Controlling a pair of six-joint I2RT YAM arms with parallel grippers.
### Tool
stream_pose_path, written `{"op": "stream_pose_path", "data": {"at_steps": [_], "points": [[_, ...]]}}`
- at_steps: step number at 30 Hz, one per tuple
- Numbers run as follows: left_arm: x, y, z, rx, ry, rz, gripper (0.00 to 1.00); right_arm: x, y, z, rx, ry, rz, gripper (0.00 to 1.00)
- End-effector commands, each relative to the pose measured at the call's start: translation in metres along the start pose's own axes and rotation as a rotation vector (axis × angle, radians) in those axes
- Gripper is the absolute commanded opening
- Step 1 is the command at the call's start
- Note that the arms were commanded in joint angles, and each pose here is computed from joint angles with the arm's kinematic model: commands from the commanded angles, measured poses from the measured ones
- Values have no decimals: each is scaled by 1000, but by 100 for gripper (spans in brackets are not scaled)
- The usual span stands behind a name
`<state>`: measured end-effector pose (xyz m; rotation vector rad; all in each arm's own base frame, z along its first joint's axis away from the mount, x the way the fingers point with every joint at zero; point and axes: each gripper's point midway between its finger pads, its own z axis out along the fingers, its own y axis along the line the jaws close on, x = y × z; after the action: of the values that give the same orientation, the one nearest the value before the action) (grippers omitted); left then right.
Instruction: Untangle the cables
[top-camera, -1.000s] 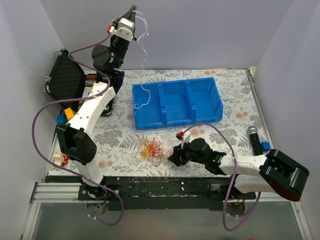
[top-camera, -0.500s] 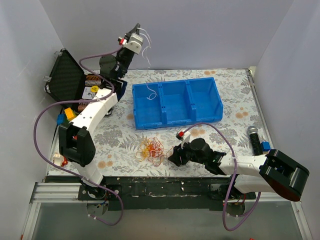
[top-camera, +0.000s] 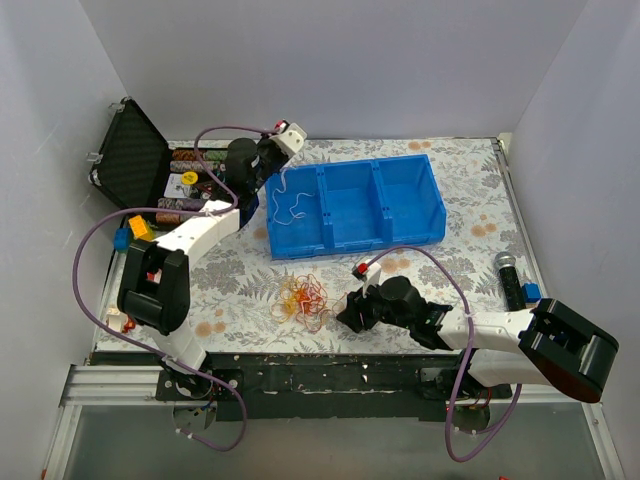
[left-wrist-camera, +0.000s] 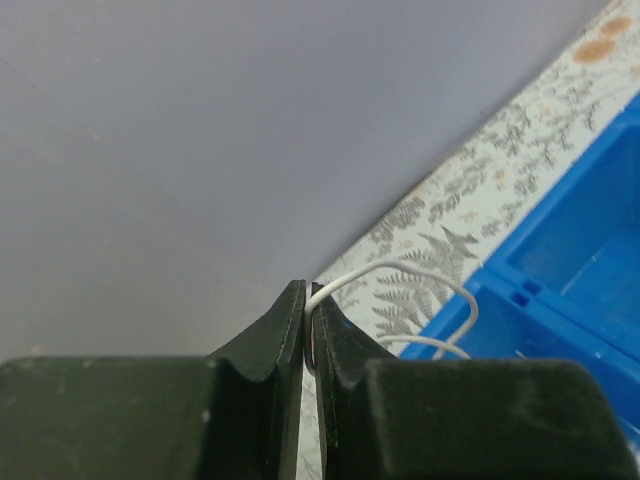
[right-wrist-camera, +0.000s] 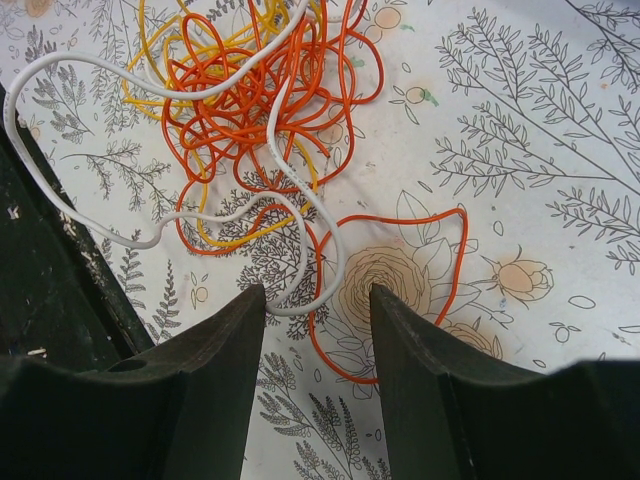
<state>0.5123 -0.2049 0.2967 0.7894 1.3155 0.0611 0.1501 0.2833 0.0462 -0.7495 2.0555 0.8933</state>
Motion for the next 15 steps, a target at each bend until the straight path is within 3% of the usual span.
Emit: {"op": "stream_pose_path", "data": {"at_steps": [1, 7, 12, 14, 15], "points": [[19, -21, -14, 55, 101, 5, 7, -8, 1, -1, 3, -27, 9, 54], [55, -76, -29, 200, 216, 33, 11, -11, 1, -2, 13, -29, 12, 54], [83, -92, -38, 222, 330, 34, 14, -14, 2, -5, 10, -36, 11, 54], [89, -97, -40, 231, 358, 35, 25, -14, 2, -6, 9, -37, 11, 54], [89, -98, -40, 239, 366, 35, 41, -15, -2, -6, 38, -45, 9, 54]]}}
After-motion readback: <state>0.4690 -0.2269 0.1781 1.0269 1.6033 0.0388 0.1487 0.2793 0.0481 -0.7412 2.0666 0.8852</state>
